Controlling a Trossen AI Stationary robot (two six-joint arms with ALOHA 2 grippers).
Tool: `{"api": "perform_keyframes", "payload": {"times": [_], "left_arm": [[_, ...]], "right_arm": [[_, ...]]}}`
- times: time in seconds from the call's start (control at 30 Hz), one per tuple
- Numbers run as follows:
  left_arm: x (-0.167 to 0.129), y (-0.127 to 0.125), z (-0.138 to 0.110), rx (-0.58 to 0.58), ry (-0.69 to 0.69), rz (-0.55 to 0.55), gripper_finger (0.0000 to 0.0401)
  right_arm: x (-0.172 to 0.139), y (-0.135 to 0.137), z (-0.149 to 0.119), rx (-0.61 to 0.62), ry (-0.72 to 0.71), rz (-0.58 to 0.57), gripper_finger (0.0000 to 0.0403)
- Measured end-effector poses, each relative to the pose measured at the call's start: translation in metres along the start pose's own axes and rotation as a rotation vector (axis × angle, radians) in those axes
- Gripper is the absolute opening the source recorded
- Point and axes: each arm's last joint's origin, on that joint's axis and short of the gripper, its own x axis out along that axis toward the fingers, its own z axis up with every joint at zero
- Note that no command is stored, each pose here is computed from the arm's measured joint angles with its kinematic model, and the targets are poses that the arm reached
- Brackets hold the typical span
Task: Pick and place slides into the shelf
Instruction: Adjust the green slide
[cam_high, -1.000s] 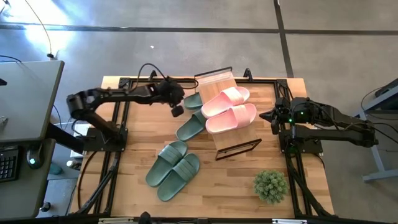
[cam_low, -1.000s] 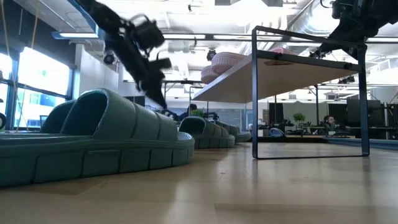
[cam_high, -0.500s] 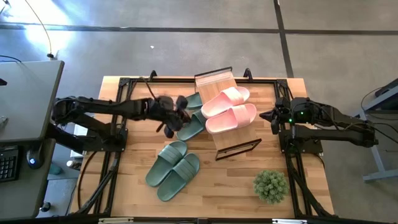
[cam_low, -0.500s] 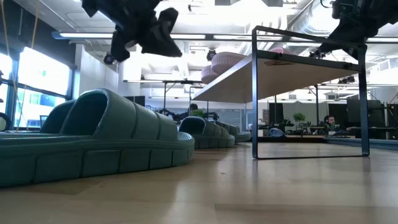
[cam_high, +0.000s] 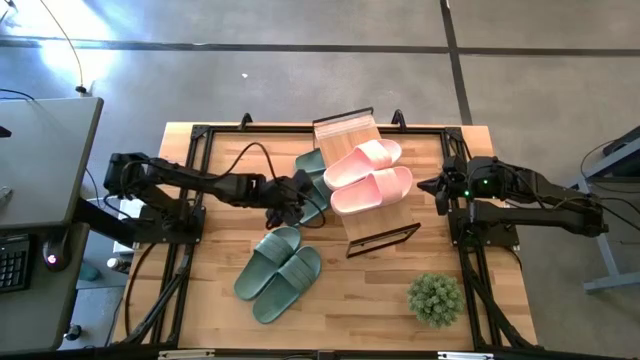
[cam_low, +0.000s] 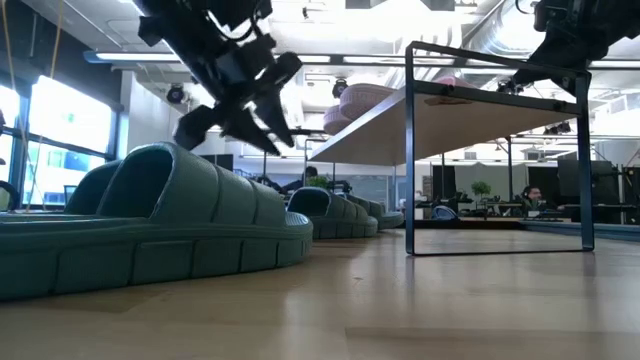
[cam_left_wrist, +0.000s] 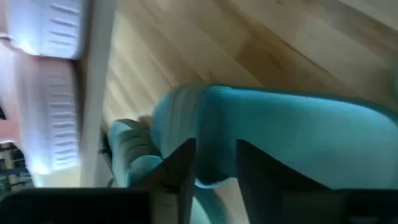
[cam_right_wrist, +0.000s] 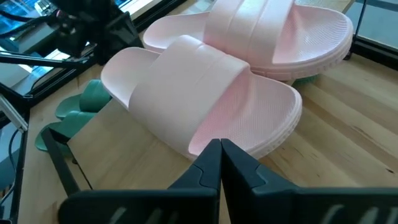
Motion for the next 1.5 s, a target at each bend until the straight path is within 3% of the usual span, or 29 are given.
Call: {"api": "perform_keyframes", "payload": {"times": [0.13, 0.27, 0.37, 0.47, 0.63, 0.77, 1.1, 1.3, 1.5], "left_arm": [[-0.006, -0.007, 0.013, 0.032, -0.035, -0.016, 0.0118], [-0.013, -0.024, 0.028, 0.042, -0.118, -0.142, 0.0108], [-0.012, -0.038, 0.037, -0.053, -0.112, -0.224, 0.0089], [-0.011, -0.044, 0.042, -0.156, -0.089, -0.238, 0.0062], [-0.003, -0.053, 0.045, -0.218, -0.065, -0.304, 0.0008], [0.012, -0.059, 0.041, -0.294, -0.009, -0.335, 0.0015], [0.035, -0.068, 0.040, -0.352, 0.041, -0.352, 0.0005], [0.040, -0.058, 0.030, -0.427, 0.083, -0.268, 0.0001], [0.045, -0.050, 0.014, -0.488, 0.127, -0.262, 0.0001]], "right_arm": [[0.000, -0.001, -0.001, -0.001, 0.000, -0.022, 0.0000], [0.000, -0.001, -0.001, -0.002, -0.002, -0.030, 0.0000], [0.000, -0.002, -0.001, -0.003, 0.006, -0.036, 0.0000], [0.000, -0.002, -0.002, -0.003, 0.009, -0.038, 0.0000], [0.000, -0.002, -0.002, -0.003, 0.013, -0.039, 0.0000], [0.000, -0.002, -0.002, -0.003, 0.016, -0.033, 0.0000], [0.000, -0.002, -0.003, -0.004, 0.026, -0.038, 0.0000], [0.000, -0.002, -0.003, -0.001, 0.028, -0.039, 0.0000], [0.000, -0.003, -0.004, 0.018, 0.030, -0.039, 0.0000]]}}
